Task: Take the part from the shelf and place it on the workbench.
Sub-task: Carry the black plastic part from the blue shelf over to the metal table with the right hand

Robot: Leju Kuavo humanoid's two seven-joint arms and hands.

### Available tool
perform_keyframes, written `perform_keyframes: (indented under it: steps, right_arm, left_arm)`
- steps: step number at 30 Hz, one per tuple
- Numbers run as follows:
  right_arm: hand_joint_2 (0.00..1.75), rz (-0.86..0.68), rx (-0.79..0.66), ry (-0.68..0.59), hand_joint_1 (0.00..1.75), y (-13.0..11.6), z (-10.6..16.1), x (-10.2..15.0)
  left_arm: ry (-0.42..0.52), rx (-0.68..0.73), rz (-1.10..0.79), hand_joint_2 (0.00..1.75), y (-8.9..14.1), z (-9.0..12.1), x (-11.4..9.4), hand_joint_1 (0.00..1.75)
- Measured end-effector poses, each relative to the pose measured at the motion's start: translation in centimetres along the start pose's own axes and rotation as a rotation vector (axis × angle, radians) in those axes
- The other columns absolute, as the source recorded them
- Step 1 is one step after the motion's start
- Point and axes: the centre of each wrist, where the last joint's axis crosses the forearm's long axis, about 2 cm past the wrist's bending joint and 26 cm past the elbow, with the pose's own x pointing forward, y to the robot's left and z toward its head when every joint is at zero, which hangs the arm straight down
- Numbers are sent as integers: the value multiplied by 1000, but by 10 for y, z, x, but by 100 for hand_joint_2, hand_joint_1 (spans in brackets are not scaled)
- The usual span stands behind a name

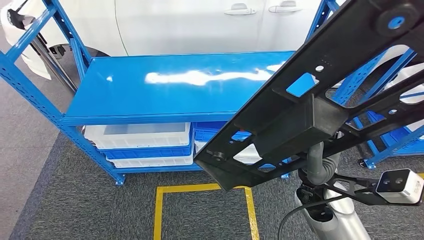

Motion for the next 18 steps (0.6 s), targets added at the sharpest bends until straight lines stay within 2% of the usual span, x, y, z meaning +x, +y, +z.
perform_keyframes:
  steps: [18]
  right_arm:
    - [175, -21, 26, 22, 175, 2, 3, -5]
  left_arm:
    - [20, 41, 26, 175, -1, 0, 0, 0]
